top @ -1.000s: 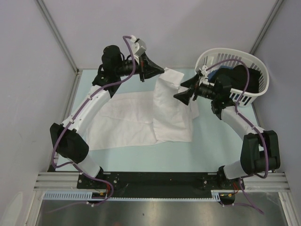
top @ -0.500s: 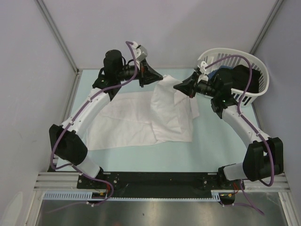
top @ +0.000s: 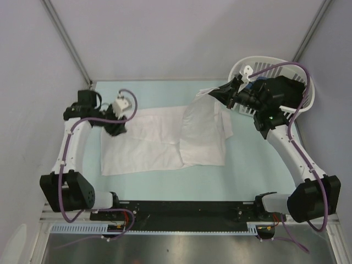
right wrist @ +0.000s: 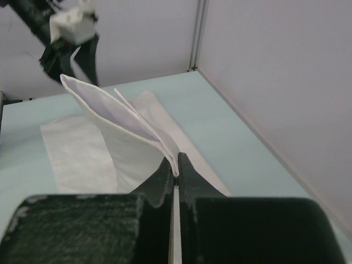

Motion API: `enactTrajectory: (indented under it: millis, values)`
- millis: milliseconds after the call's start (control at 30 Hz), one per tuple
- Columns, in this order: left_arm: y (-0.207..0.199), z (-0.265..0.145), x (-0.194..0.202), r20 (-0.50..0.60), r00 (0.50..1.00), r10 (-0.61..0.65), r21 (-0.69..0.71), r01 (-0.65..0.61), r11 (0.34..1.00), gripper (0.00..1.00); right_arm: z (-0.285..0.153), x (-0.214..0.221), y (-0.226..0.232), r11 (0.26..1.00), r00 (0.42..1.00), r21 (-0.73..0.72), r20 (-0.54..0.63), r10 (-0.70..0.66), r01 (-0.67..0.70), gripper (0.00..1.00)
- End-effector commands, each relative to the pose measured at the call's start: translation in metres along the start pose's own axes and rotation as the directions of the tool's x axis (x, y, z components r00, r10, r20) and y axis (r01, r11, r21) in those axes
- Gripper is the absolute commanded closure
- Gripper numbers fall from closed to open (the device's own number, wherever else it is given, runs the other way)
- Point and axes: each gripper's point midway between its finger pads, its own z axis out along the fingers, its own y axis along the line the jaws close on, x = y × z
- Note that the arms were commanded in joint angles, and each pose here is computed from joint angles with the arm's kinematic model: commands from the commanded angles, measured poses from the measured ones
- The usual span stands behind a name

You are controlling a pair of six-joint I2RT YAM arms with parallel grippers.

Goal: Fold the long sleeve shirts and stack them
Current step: Fold the shirt

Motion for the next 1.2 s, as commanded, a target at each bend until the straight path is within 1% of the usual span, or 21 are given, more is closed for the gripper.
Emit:
enactTrajectory:
  millis: [0,33,67,133,167,233,333,500,733,833,967,1033,1067,1133,1167]
  values:
    - [-0.057,-0.043,0.142,-0.425,0.880,0.213,0.181,-0.148,0.972,0.50,-0.006,-0.047,-0.002,0.989,0.988,0.050,0.058,-0.143,0.140,1.00]
    - [-0.061,-0.045,0.152,-0.447,0.861,0.242,0.188,-0.174,0.967,0.50,-0.006,-0.051,-0.004,0.988,0.987,0.059,0.061,-0.149,0.146,1.00]
    - [-0.072,-0.040,0.174,-0.479,0.843,0.243,0.223,-0.150,0.963,0.50,-0.006,-0.052,-0.004,0.987,0.986,0.064,0.062,-0.152,0.148,1.00]
    - [-0.074,-0.040,0.195,-0.528,0.807,0.263,0.232,-0.161,0.959,0.51,-0.006,-0.057,-0.007,0.984,0.984,0.077,0.059,-0.167,0.162,1.00]
    - [-0.076,-0.035,0.208,-0.542,0.797,0.268,0.233,-0.164,0.959,0.51,-0.006,-0.059,-0.007,0.983,0.983,0.082,0.059,-0.171,0.166,1.00]
    - [-0.074,-0.032,0.220,-0.560,0.778,0.284,0.234,-0.181,0.955,0.52,-0.006,-0.064,-0.010,0.979,0.981,0.092,0.059,-0.187,0.181,1.00]
    - [-0.070,-0.023,0.233,-0.565,0.765,0.309,0.235,-0.210,0.949,0.53,-0.006,-0.068,-0.012,0.976,0.979,0.098,0.054,-0.198,0.192,1.00]
    - [-0.076,-0.013,0.250,-0.570,0.757,0.319,0.284,-0.183,0.941,0.55,-0.007,-0.070,-0.016,0.971,0.976,0.116,0.040,-0.213,0.207,1.00]
    - [-0.081,-0.008,0.273,-0.597,0.722,0.350,0.340,-0.167,0.925,0.56,-0.008,-0.071,-0.017,0.969,0.976,0.128,0.026,-0.216,0.211,1.00]
    - [-0.083,-0.007,0.283,-0.618,0.704,0.350,0.348,-0.155,0.925,0.59,-0.009,-0.072,-0.017,0.967,0.975,0.132,0.021,-0.221,0.217,1.00]
    - [-0.089,-0.006,0.293,-0.628,0.693,0.354,0.360,-0.145,0.922,0.60,-0.010,-0.074,-0.018,0.965,0.974,0.142,0.018,-0.227,0.222,1.00]
    - [-0.089,-0.005,0.292,-0.625,0.700,0.347,0.355,-0.141,0.924,0.65,-0.011,-0.077,-0.019,0.963,0.972,0.146,0.019,-0.233,0.228,1.00]
    - [-0.086,-0.005,0.287,-0.620,0.705,0.345,0.344,-0.151,0.927,0.77,-0.010,-0.077,-0.019,0.962,0.972,0.147,0.023,-0.235,0.229,1.00]
    - [-0.087,-0.006,0.280,-0.607,0.723,0.331,0.345,-0.136,0.929,0.84,-0.010,-0.083,-0.020,0.960,0.969,0.150,0.033,-0.245,0.238,1.00]
    - [-0.080,-0.007,0.272,-0.599,0.730,0.329,0.332,-0.148,0.932,0.90,-0.008,-0.085,-0.021,0.959,0.968,0.153,0.039,-0.249,0.240,1.00]
